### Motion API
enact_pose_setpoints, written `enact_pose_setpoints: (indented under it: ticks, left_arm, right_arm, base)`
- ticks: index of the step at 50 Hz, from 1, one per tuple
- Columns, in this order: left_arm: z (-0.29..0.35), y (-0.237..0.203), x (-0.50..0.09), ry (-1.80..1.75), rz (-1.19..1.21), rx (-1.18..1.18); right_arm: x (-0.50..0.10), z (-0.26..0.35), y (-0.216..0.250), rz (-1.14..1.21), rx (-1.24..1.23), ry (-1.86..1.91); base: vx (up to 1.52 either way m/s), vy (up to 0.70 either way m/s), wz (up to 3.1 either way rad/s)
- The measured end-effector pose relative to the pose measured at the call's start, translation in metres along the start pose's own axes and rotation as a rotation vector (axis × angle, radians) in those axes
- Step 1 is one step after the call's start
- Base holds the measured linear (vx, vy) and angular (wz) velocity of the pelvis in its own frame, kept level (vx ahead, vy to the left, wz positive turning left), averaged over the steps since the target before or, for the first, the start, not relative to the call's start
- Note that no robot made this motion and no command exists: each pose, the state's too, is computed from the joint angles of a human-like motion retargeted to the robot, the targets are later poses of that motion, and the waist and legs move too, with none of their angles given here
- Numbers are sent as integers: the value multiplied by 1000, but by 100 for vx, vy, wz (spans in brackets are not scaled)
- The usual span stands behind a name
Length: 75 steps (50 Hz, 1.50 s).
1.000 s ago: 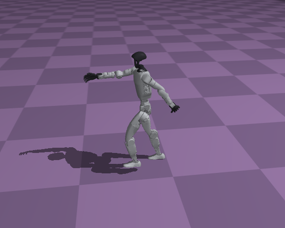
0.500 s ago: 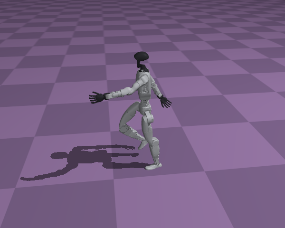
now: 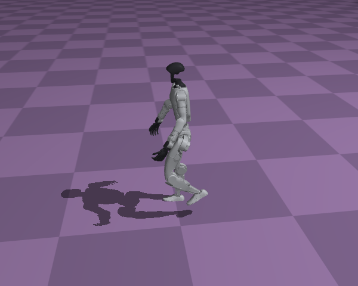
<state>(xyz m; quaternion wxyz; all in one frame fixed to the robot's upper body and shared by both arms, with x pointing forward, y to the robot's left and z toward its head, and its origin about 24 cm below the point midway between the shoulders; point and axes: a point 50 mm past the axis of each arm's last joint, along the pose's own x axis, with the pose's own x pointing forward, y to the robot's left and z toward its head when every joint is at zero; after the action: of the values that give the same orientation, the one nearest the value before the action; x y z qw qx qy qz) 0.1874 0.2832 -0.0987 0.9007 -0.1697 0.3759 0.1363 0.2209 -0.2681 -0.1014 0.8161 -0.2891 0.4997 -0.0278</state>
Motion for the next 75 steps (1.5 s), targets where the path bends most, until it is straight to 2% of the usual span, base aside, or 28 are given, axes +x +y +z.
enact_pose_setpoints:
  ticks: [2,4,6,9,13,16,23,38,55,75]
  left_arm:
    - [-10,16,-12,70,-64,148]
    - [9,29,-24,80,-146,376]
    - [52,35,-36,28,-197,628]
    - [140,31,-60,-146,-157,946]
    - [245,3,-107,-435,-14,1223]
    - [298,-19,-143,-600,71,1343]
    - [350,-59,-194,-676,130,1620]
    - [382,-114,-245,-966,88,1627]
    - [383,-116,-255,-939,23,1617]
    - [384,-104,-264,-921,22,1568]
  right_arm:
    - [-9,69,-37,-61,-223,-208]
    - [-32,128,-79,-170,-484,-383]
    - [-67,174,-120,-328,-717,-511]
    - [-127,216,-175,-581,-911,-640]
    - [-197,237,-226,-808,-1024,-706]
    - [-231,240,-247,-877,-1107,-670]
    - [-274,234,-276,-866,-1200,-542]
    - [-300,199,-310,-921,-1046,-510]
    - [-317,195,-297,-906,-1058,-648]
    - [-322,182,-301,-906,-1062,-613]
  base:
    - [46,2,-101]
    - [46,5,-57]
    - [48,8,-27]
    - [54,14,-13]
    - [53,18,44]
    - [45,18,77]
    - [33,15,23]
    - [23,-6,3]
    - [8,-7,-2]
    - [0,0,0]
